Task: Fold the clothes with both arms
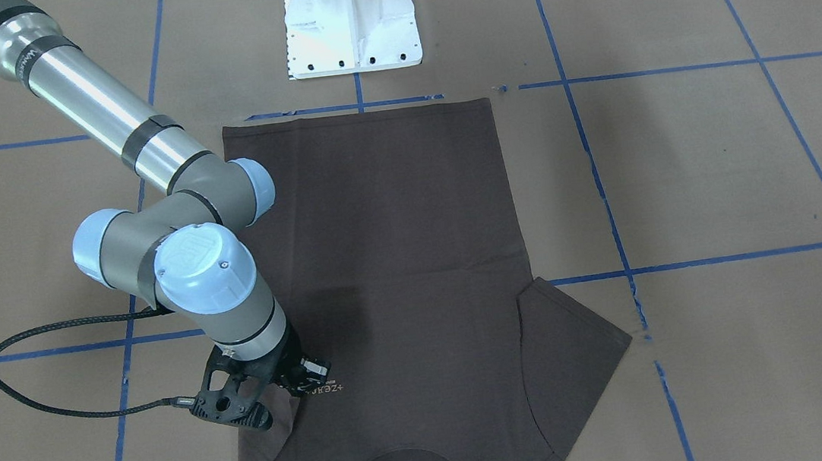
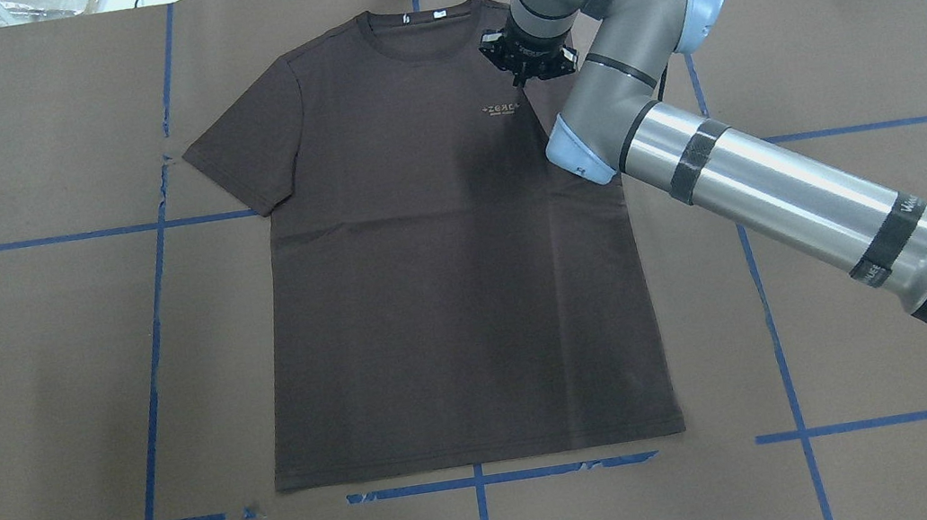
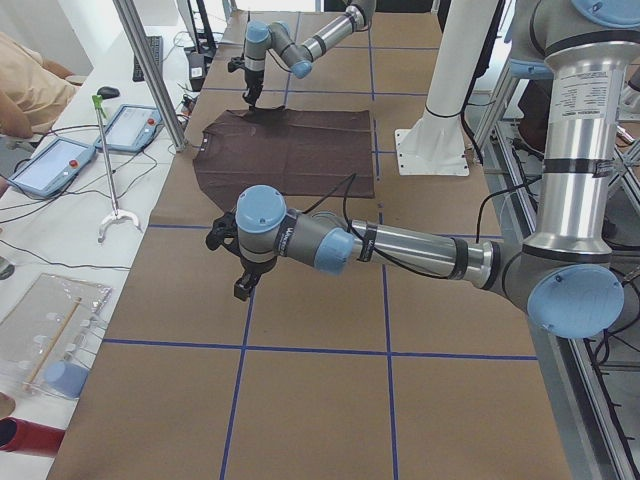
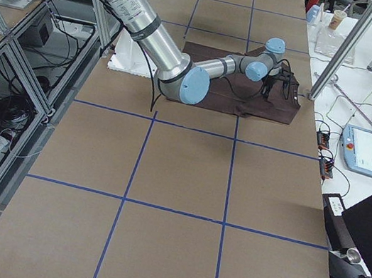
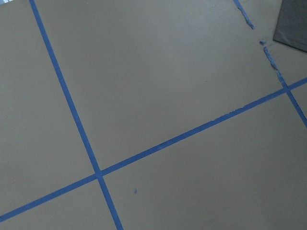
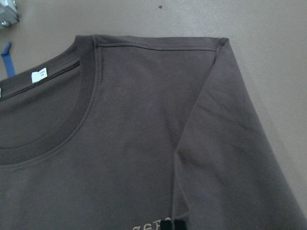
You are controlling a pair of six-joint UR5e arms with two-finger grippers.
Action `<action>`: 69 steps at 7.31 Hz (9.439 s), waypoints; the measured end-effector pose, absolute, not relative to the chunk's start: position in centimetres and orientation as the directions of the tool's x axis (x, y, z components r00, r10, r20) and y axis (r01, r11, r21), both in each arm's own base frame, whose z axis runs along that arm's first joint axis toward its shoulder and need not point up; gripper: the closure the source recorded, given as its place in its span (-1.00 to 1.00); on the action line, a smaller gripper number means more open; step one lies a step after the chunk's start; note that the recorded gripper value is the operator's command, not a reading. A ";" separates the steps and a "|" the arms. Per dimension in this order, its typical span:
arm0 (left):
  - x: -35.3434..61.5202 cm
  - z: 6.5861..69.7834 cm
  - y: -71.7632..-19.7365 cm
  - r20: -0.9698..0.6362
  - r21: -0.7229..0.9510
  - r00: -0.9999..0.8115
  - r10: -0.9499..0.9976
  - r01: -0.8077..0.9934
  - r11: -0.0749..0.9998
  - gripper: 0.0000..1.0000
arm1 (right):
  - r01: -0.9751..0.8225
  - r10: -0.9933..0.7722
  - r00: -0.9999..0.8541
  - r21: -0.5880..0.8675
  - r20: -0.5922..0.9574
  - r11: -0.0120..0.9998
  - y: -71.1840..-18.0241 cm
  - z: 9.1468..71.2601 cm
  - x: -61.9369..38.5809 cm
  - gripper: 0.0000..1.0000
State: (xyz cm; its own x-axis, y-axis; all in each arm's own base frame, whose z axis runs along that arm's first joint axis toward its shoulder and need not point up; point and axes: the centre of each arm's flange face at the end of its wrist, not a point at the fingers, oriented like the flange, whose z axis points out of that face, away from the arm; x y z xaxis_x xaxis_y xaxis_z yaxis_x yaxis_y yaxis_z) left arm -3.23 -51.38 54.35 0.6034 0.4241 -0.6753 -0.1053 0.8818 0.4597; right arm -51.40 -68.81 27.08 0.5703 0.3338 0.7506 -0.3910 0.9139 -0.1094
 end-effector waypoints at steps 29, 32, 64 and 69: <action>40.6 44.0 -67.9 -0.776 0.189 0.630 0.041 0.170 0.967 -0.07 | -0.280 0.277 0.418 -0.168 0.865 0.945 -53.3 34.7 -30.5 -1.00; 40.6 44.3 -68.0 -0.773 0.185 0.633 0.036 0.170 0.968 -0.03 | -0.281 0.275 0.416 -0.165 0.866 0.945 -53.4 34.5 -30.6 -1.00; 41.4 42.6 -68.5 -0.787 0.156 0.617 0.007 0.188 0.970 1.00 | -0.279 0.282 0.407 -0.176 0.869 0.944 -53.2 34.1 -30.5 -1.00; 49.2 30.2 -66.0 -0.866 0.057 0.497 -0.059 0.215 0.975 1.00 | -0.276 0.278 0.403 -0.174 0.872 0.945 -53.2 33.7 -30.5 -1.00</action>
